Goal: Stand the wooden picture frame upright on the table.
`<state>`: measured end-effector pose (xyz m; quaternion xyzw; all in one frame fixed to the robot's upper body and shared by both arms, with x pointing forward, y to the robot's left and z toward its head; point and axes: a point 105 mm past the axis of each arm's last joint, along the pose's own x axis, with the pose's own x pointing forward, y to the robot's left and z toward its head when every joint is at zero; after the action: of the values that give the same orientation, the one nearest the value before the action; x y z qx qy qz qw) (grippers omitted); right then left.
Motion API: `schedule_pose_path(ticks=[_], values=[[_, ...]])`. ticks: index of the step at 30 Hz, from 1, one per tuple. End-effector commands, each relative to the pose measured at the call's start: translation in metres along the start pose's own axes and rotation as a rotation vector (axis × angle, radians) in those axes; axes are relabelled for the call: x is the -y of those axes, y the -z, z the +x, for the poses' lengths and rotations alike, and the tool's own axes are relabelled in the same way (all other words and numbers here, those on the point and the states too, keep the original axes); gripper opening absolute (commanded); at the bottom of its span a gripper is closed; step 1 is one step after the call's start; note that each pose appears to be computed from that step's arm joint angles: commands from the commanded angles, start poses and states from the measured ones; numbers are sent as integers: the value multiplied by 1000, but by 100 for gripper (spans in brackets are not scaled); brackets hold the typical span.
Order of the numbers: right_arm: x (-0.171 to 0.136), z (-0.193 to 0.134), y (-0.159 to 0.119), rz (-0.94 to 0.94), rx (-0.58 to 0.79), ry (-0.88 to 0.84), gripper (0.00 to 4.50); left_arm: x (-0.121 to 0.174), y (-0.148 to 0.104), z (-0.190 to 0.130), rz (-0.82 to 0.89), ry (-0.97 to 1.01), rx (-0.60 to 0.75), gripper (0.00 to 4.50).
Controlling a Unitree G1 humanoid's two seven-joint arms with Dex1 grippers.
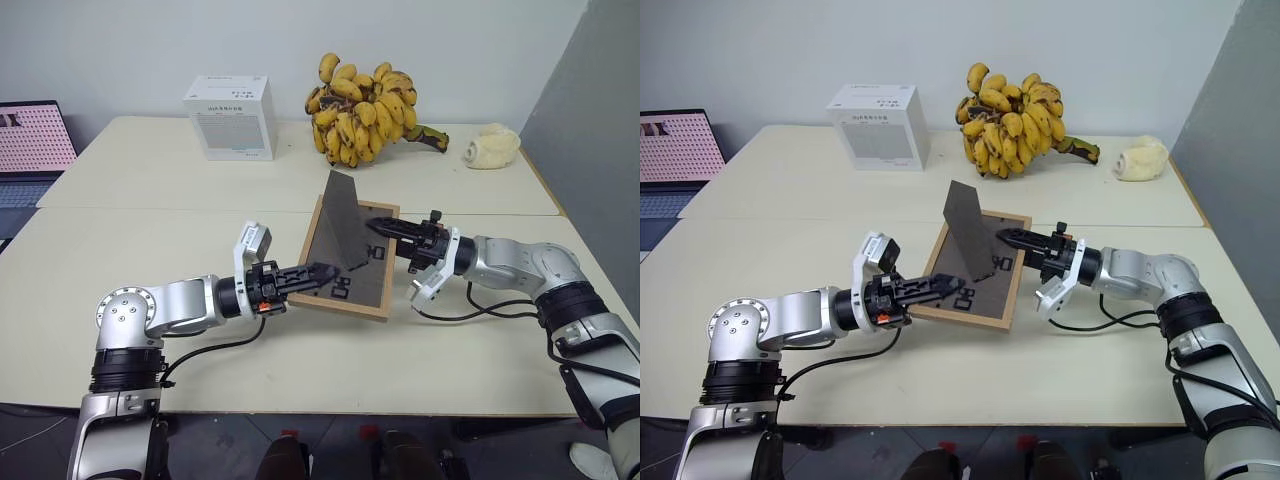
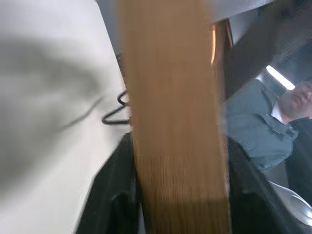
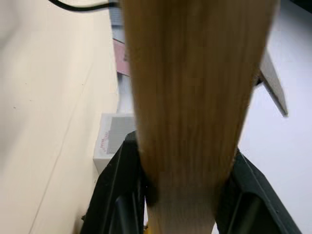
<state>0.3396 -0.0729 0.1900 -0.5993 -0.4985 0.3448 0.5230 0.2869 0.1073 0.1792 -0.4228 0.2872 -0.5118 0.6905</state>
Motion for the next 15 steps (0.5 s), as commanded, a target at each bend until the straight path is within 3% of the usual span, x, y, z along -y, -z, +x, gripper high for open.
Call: schedule_pose_path(ticks=[1, 5, 7, 9, 13, 15], values=[[36, 4, 3, 6, 25, 146, 131, -3, -25, -20, 49, -76, 105, 297], [27, -6, 5, 83, 14, 122, 131, 6, -61, -49, 119, -127, 264, 374], [25, -7, 11, 206, -21, 145, 131, 9, -71, -59, 203, -196, 306, 410], [17, 0, 12, 450, -58, 127, 131, 13, -71, -70, 368, -324, 287, 450], [3, 19, 12, 1079, -36, 1, 131, 20, -50, -81, 668, -493, 182, 450], [0, 24, 7, 1299, 17, -55, 131, 26, -42, -79, 803, -518, 149, 450]])
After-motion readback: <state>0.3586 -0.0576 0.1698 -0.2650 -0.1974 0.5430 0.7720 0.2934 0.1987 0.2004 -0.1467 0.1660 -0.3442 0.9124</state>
